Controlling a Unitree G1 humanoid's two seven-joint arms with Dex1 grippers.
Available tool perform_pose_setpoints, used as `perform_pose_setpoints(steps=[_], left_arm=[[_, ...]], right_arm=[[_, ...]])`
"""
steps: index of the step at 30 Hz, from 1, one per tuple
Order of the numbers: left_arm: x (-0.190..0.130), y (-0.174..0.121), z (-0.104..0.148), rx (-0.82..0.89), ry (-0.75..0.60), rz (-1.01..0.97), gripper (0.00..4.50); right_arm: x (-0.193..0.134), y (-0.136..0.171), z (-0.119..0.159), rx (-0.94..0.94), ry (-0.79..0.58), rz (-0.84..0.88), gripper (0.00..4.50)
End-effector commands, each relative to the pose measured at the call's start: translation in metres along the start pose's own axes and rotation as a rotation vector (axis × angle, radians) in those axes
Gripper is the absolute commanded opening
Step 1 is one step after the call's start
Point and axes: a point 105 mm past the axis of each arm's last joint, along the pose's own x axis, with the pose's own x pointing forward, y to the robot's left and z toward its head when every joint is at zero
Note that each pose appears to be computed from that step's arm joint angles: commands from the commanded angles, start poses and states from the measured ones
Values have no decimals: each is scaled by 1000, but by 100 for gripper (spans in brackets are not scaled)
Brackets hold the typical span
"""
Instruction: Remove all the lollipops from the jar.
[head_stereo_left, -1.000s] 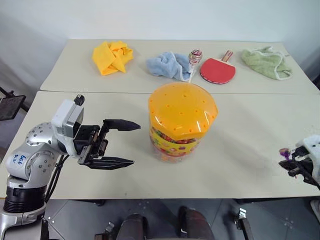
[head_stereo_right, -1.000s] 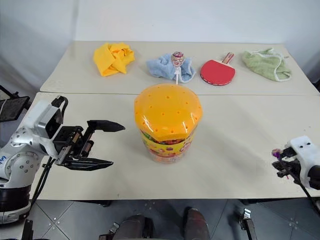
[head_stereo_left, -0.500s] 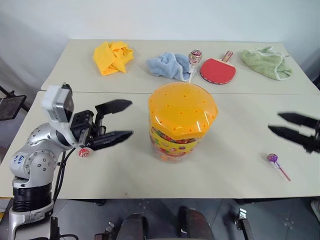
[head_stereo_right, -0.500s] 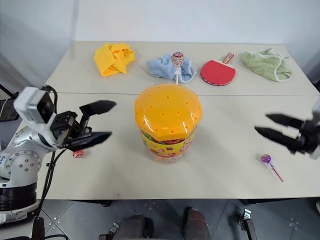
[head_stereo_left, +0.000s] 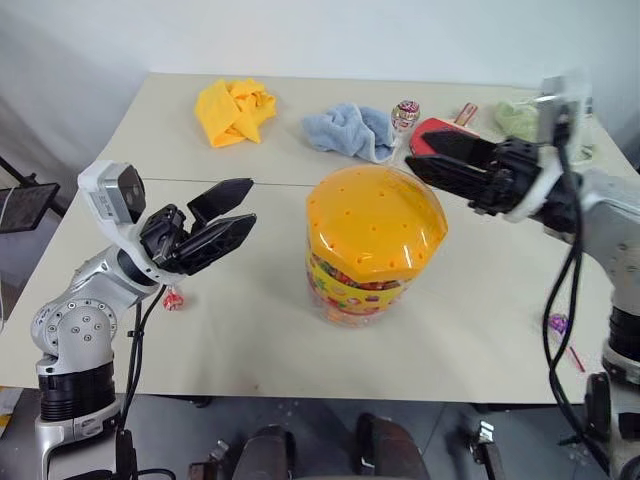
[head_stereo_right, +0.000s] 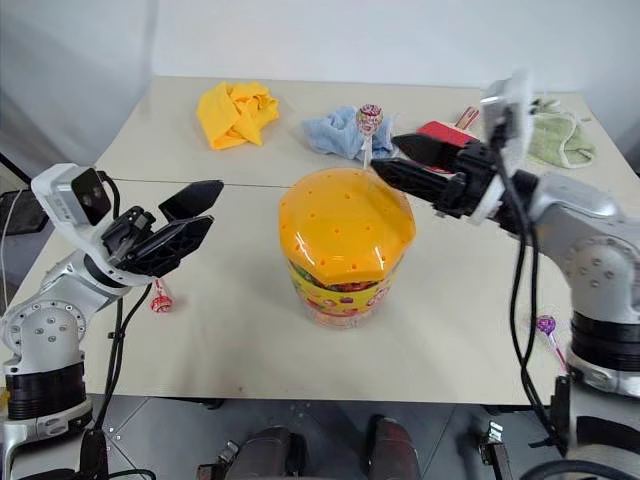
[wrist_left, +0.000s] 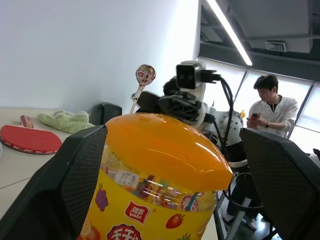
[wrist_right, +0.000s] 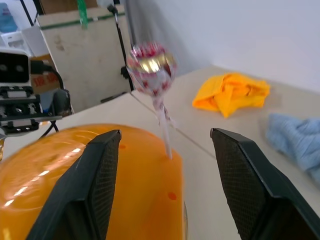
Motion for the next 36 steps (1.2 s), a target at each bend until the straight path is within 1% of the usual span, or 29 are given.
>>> perform_pose_setpoints(steps=[1, 4, 5, 7, 8, 11, 16, 17, 18, 19, 20, 21, 23, 24, 26, 27, 28, 30, 31, 33, 36], left_arm=[[5, -7, 3, 35, 0, -35, 450], [5, -7, 3, 46, -2, -32, 450], [5, -8, 3, 49, -2, -32, 450], [5, -8, 3, 55, -5, -33, 450], [6, -8, 3, 57, -6, -34, 450], [7, -9, 3, 64, -10, -36, 450], [8, -13, 4, 93, -9, -73, 450], [8, -16, 4, 107, -5, -92, 450], [8, -21, 7, 114, -19, -134, 450], [7, -26, 8, 108, -8, -172, 450], [8, -31, 7, 113, 14, -205, 450], [8, -33, 7, 116, 31, -224, 450], [9, -37, 8, 124, 43, -243, 450], [10, -38, 8, 123, 41, -246, 450], [11, -41, 7, 147, 56, -267, 450], [10, -42, 0, 168, 117, -288, 450], [8, -43, -8, 187, 183, -309, 450], [-1, -43, -26, 231, 310, -348, 450], [-4, -43, -32, 235, 346, -363, 450], [-6, -40, -37, 253, 370, -381, 450], [-6, -38, -44, 280, 413, -412, 450]], right_arm=[[7, 12, 11, -24, -15, 60, 298], [13, 7, 10, -19, -7, 47, 242], [14, 5, 10, -18, -9, 42, 202], [16, 4, 11, -29, -10, 45, 144], [17, 4, 11, -30, -11, 46, 104], [18, 2, 12, -39, -33, 44, 5], [13, -8, 22, -73, -98, 6, 5], [7, -13, 32, -90, -156, -17, 5], [-5, -20, 49, -98, -225, -45, 5], [-22, -23, 64, -106, -266, -65, 5], [-40, -25, 75, -127, -272, -84, 5], [-51, -25, 80, -140, -264, -92, 5], [-76, -27, 73, -142, -165, -134, 5], [-83, -27, 70, -139, -132, -150, 5], [-123, -36, 47, -122, 50, -271, 5], [-146, -38, 25, -122, 188, -327, 5], [-163, -36, 10, -107, 291, -364, 5], [-190, -34, -15, -70, 431, -431, 5], [-201, -33, -25, -67, 488, -459, 5], [-230, -34, -56, -58, 651, -541, 5], [-259, -33, -89, -39, 784, -623, 5]])
